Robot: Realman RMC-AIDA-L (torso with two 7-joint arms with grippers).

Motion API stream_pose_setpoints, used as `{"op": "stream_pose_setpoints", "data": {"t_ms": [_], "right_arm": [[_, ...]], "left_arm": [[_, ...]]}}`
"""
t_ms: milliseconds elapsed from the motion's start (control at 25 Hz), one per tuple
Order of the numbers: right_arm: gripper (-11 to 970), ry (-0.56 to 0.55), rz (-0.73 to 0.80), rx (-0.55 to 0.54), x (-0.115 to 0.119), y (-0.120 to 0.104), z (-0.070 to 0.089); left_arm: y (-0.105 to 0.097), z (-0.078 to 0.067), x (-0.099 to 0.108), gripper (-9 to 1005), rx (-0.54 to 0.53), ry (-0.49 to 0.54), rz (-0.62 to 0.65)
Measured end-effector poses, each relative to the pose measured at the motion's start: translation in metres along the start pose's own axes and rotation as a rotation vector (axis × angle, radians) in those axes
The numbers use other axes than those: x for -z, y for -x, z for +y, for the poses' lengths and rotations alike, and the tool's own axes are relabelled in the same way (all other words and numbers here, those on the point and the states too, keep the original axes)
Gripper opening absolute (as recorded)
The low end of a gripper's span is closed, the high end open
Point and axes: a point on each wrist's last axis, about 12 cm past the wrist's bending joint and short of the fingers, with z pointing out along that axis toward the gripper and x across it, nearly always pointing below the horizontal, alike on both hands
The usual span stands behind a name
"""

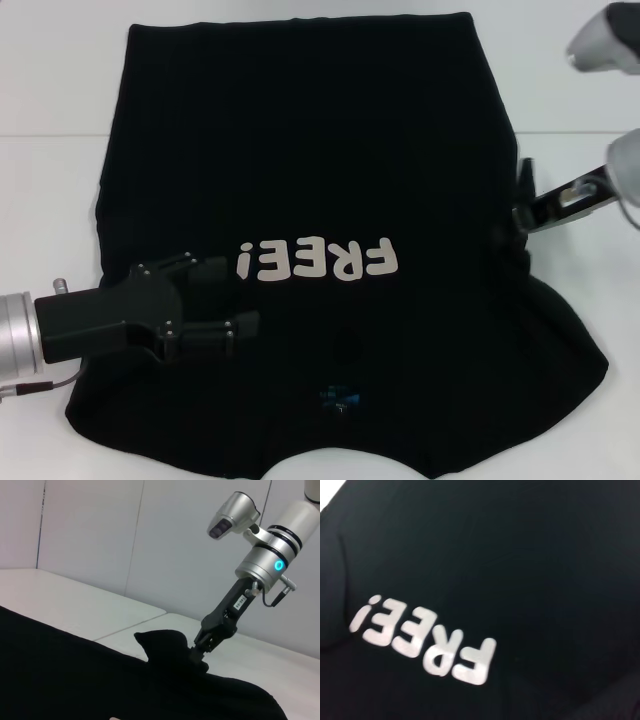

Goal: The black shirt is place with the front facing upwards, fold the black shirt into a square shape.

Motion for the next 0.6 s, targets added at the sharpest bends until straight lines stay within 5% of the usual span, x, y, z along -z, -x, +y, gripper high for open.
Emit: {"op": "stream_pose_setpoints", "data": {"t_ms": [160,360,600], "right_arm": [[83,0.027,0.007,0.032,-0.006,0.003,0.012],[111,0.206,-0.082,0.053,-0.008,0.001,0.023],[374,0.303,-0.240,0.040,0.000,-0.017,0.002]], "left_arm": [[0.000,0.000,-0.001,920,0.001,0.000,-0.001],[-0.002,0.000,-0.001,920,0.015,0.010,-0.006],[0.001,0.004,0.004,919,0.115,0.028,-0.029]]}}
